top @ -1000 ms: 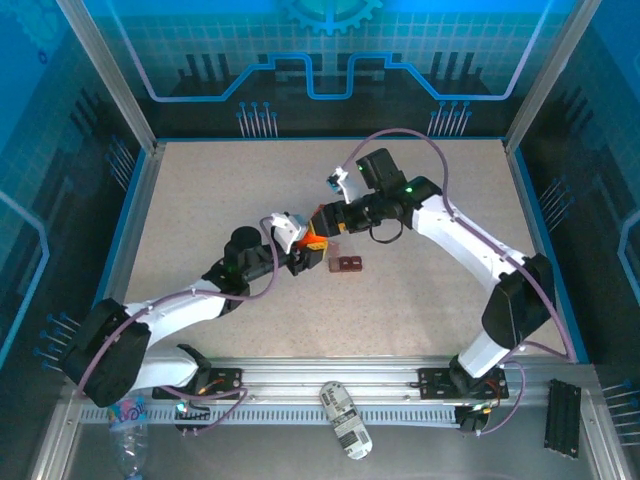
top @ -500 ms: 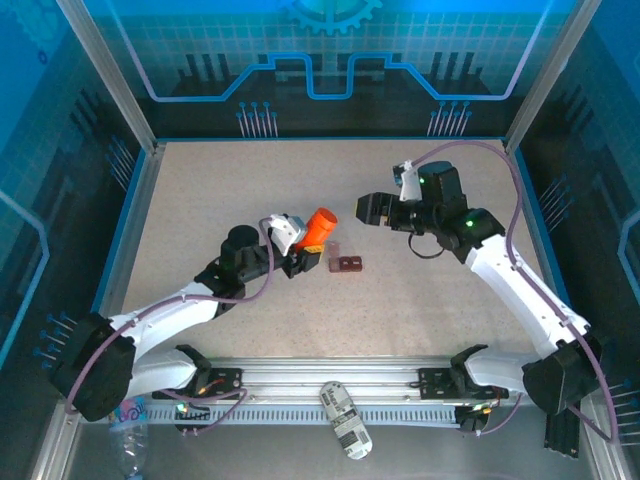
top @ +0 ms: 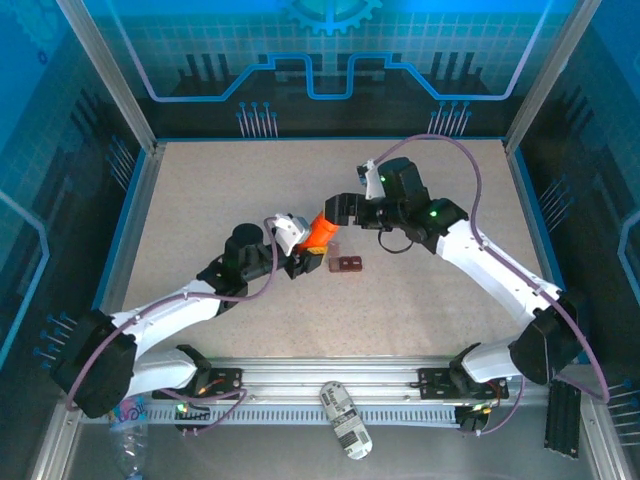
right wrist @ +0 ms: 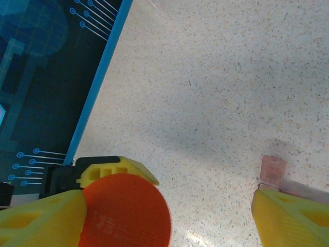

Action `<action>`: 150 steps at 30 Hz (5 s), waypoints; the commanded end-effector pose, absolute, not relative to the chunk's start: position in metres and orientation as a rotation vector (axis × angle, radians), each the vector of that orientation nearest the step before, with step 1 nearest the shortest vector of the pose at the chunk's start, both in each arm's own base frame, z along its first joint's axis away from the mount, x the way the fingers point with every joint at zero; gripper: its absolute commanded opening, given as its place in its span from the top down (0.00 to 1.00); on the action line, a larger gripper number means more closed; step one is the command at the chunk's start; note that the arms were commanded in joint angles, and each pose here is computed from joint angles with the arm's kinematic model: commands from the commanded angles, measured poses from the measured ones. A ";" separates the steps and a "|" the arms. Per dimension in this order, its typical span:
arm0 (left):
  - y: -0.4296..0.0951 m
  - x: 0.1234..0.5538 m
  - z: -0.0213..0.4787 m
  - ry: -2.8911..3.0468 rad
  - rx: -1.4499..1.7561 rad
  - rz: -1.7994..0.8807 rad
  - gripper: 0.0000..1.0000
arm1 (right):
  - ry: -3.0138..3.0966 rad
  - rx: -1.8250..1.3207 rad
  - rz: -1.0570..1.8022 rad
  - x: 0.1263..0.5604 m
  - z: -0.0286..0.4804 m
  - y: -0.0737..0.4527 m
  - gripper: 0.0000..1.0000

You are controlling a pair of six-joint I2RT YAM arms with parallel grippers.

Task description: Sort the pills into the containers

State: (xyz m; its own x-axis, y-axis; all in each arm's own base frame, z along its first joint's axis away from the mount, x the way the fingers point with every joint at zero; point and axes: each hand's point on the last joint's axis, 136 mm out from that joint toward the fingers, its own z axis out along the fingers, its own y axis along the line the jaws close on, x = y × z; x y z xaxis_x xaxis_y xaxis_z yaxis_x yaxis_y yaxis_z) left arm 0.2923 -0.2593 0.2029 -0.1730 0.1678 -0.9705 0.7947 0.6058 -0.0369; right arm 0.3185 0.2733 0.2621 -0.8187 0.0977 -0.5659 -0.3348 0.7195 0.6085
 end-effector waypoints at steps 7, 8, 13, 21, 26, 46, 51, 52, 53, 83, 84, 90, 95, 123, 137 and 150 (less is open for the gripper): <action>-0.266 0.294 0.223 1.604 0.813 -0.684 1.00 | 2.303 -0.213 1.128 0.316 0.271 0.299 0.25; -0.266 0.294 0.223 1.602 0.812 -0.683 1.00 | 2.305 -0.216 1.140 0.315 0.270 0.301 0.25; -0.266 0.295 0.224 1.598 0.810 -0.680 1.00 | 2.314 -0.226 1.156 0.311 0.266 0.304 0.31; -0.265 0.297 0.227 1.590 0.800 -0.674 1.00 | 2.337 -0.230 1.158 0.304 0.255 0.303 0.33; -0.265 0.297 0.226 1.592 0.798 -0.677 1.00 | 2.343 -0.225 1.155 0.302 0.249 0.301 0.42; -0.263 0.295 0.223 1.599 0.798 -0.673 1.00 | 2.273 -0.216 1.228 0.302 0.265 0.293 0.58; -0.266 0.292 0.227 1.628 0.791 -0.716 1.00 | 2.174 -0.430 1.270 0.296 0.276 0.303 0.63; -0.266 0.290 0.229 1.631 0.792 -0.733 1.00 | 2.137 -0.507 1.262 0.294 0.278 0.304 0.64; -0.268 0.287 0.231 1.631 0.800 -0.763 1.00 | 2.073 -0.619 1.257 0.289 0.283 0.305 0.64; -0.262 0.304 0.222 1.683 0.813 -0.639 1.00 | 2.293 -0.124 1.069 0.315 0.278 0.286 0.19; -0.262 0.304 0.222 1.683 0.810 -0.641 1.00 | 2.304 -0.128 1.065 0.314 0.274 0.288 0.20; -0.264 0.303 0.226 1.667 0.809 -0.657 1.00 | 2.340 -0.115 1.049 0.309 0.252 0.290 0.30; -0.261 0.301 0.231 1.653 0.782 -0.663 1.00 | 2.352 -0.114 1.050 0.310 0.242 0.287 0.57; -0.271 0.290 0.248 1.625 0.770 -0.847 1.00 | 1.895 -0.436 1.242 0.300 0.303 0.256 0.23; -0.268 0.303 0.232 1.652 0.790 -0.737 1.00 | 2.225 0.062 1.149 0.317 0.284 0.255 0.17; -0.270 0.304 0.231 1.653 0.788 -0.751 1.00 | 2.285 -0.004 1.153 0.312 0.260 0.287 0.28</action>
State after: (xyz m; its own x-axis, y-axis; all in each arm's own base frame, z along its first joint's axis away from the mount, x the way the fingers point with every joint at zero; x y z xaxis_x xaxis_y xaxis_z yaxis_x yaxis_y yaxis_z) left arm 0.2956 -0.2672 0.2042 -0.2505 0.1530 -0.9559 0.8074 0.5778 -0.1191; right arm 0.3113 0.2818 0.2522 -0.8435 0.2404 -0.4803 -0.2374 0.6352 0.7350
